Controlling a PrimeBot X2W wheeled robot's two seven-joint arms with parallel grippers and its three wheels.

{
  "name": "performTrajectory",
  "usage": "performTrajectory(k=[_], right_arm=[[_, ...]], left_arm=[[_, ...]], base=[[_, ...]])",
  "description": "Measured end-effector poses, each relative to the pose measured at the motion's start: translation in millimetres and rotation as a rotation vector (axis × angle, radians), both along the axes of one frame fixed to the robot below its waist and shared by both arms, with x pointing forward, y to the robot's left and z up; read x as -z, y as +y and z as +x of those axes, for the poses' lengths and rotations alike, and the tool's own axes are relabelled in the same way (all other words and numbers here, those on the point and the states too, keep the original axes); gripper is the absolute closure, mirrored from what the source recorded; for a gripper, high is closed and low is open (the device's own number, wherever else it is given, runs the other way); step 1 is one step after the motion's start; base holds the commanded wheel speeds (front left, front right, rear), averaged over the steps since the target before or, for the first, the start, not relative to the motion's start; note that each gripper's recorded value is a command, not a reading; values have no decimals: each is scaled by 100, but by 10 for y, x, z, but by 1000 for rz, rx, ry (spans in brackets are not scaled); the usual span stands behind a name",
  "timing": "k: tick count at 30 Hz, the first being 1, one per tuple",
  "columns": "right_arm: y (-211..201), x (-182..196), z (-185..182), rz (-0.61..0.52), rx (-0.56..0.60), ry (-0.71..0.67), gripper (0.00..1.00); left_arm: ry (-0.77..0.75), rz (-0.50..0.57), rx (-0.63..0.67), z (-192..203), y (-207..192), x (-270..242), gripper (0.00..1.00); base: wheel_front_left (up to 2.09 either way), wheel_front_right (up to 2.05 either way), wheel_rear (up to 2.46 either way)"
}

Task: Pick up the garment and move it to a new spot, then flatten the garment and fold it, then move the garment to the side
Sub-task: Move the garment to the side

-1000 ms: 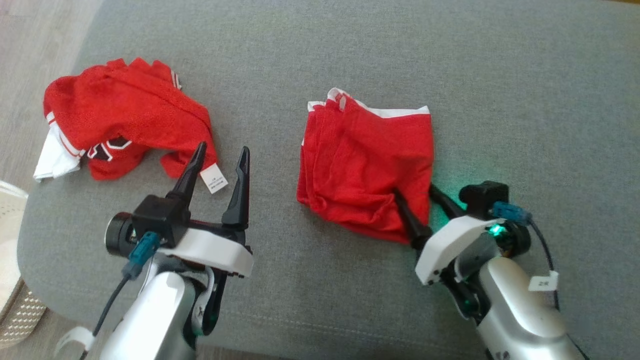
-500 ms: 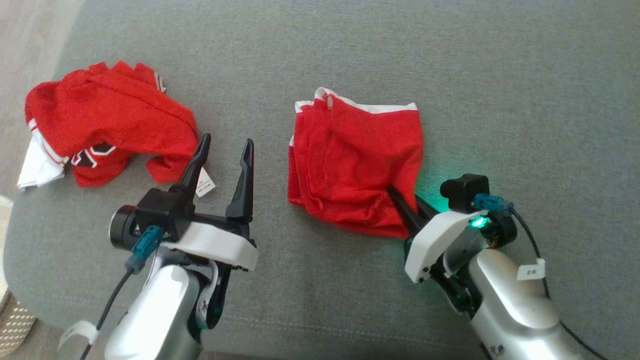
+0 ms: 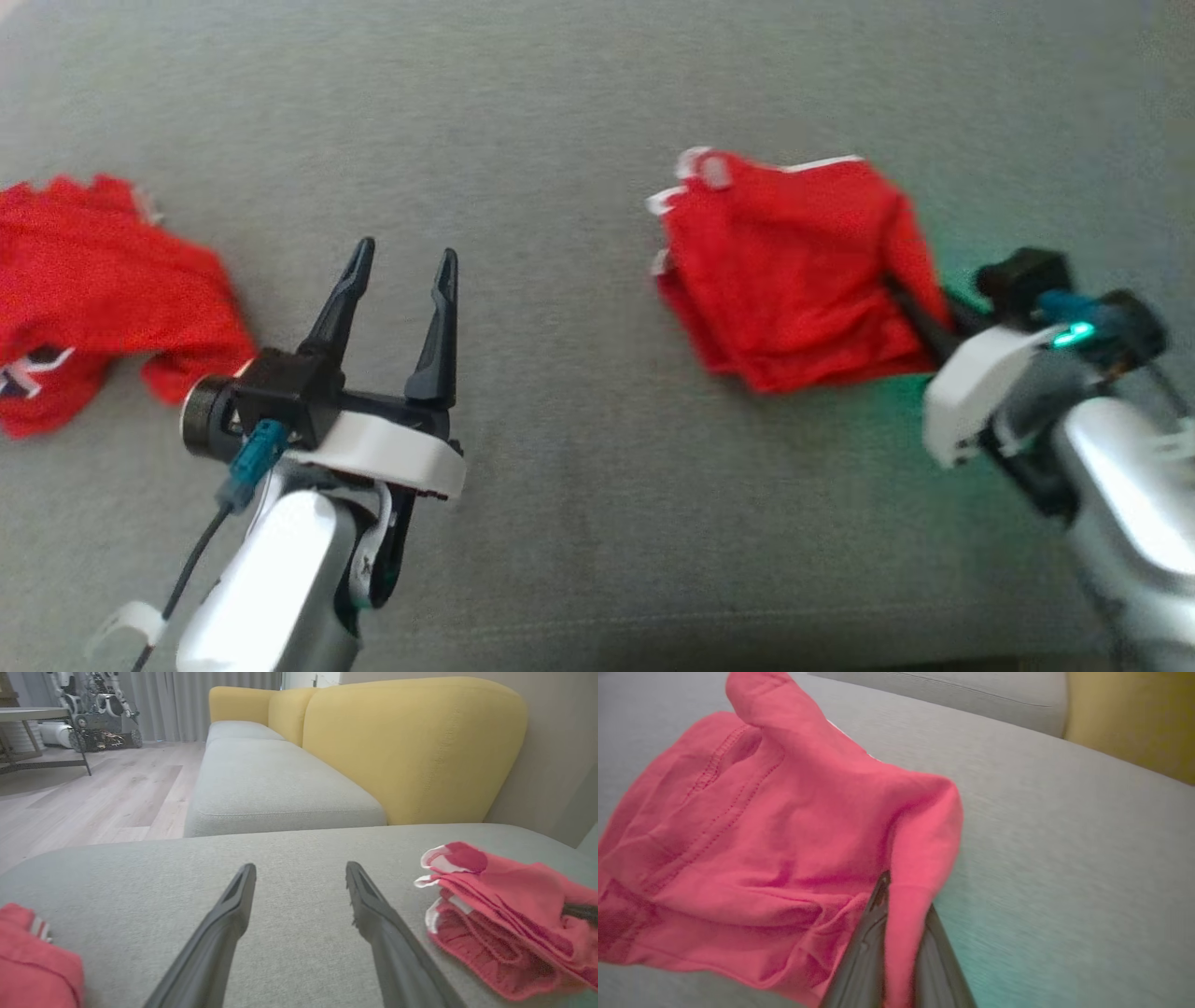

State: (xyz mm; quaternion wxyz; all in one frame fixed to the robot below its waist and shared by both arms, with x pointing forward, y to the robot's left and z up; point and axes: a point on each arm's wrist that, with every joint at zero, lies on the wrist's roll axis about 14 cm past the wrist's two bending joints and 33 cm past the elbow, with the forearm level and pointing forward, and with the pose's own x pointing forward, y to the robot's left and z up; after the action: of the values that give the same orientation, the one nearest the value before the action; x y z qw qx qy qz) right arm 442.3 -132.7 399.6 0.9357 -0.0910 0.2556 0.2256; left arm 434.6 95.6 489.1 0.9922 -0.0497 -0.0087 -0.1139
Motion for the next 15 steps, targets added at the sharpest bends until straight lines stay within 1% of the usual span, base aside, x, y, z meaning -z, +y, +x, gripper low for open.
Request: performTrajectory(k=[2, 6, 9, 12, 15], right_arm=[[-310, -18, -6, -48, 46, 3, 100], [-851, -71, -5, -106, 136, 10, 100], [-1162, -198, 145, -136, 188, -15, 100], [-1402, -374, 352, -163, 223, -61, 100], [-1656, -461, 499, -196, 260, -77, 100]], left_arm=[[-2, 1, 31, 41, -104, 17, 0], [-22, -11, 92, 165, -316, -11, 0], [-30, -16, 123, 271, -428, -5, 0], [-13, -11, 144, 342, -486, 90, 0], [11, -9, 158, 399, -515, 207, 0]], base=[[0, 0, 0], [0, 0, 0], [0, 0, 0], [0, 0, 0], [0, 0, 0]])
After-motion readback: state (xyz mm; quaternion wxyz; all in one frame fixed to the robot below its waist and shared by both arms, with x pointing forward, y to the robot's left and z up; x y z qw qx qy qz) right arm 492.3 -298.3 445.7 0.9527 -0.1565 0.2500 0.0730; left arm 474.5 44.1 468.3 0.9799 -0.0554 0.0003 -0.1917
